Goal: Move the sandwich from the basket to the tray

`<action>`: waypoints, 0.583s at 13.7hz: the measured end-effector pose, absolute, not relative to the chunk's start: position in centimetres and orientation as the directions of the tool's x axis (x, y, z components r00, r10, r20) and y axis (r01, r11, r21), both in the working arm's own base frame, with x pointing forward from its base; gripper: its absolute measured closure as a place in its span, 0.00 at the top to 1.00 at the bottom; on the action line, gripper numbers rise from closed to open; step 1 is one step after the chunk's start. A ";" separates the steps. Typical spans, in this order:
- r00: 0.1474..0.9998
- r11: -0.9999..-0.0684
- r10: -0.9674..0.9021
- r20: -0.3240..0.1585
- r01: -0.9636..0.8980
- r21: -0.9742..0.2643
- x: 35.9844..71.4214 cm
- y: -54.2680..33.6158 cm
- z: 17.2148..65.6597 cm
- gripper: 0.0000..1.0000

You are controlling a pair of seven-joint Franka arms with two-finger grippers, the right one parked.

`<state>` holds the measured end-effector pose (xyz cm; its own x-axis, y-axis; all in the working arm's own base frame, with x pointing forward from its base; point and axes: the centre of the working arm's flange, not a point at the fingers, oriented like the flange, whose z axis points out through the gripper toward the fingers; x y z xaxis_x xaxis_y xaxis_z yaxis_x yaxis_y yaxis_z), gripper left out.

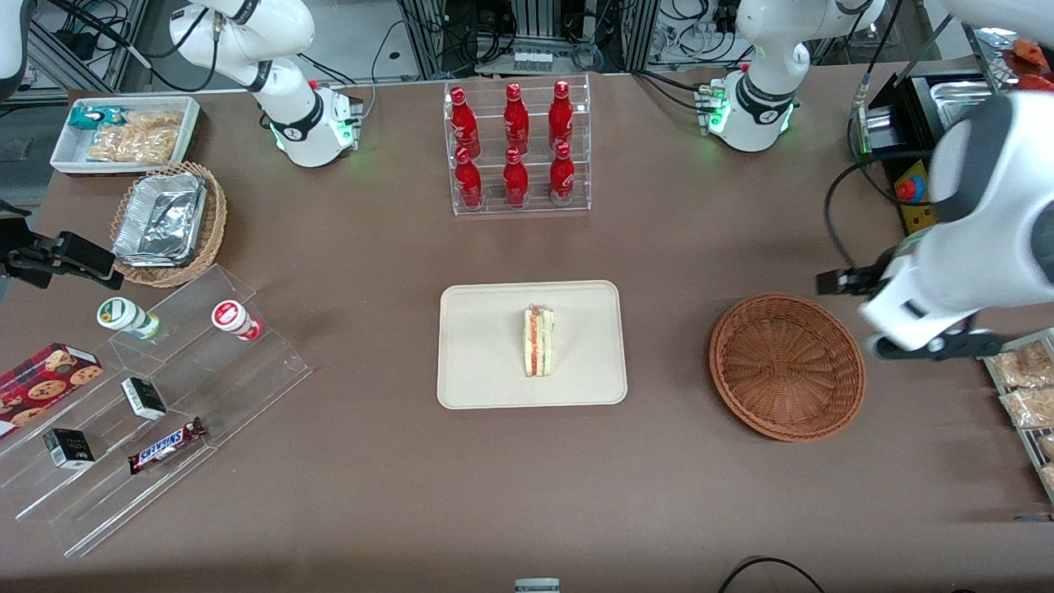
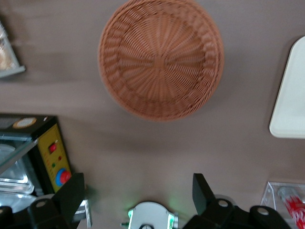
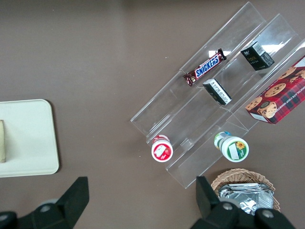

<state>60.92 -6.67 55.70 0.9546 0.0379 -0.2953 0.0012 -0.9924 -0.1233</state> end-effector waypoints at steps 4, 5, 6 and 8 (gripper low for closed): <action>0.960 -0.991 0.070 -0.273 0.036 -0.127 56.7 -5.0 62.2 1.00; 0.962 -0.991 0.063 -0.265 0.028 -0.133 55.8 -5.8 63.1 1.00; 0.963 -0.990 0.053 -0.264 0.017 -0.139 55.0 -6.8 63.7 1.00; 0.962 -0.989 0.030 -0.271 -0.011 -0.148 53.0 -9.0 64.4 1.00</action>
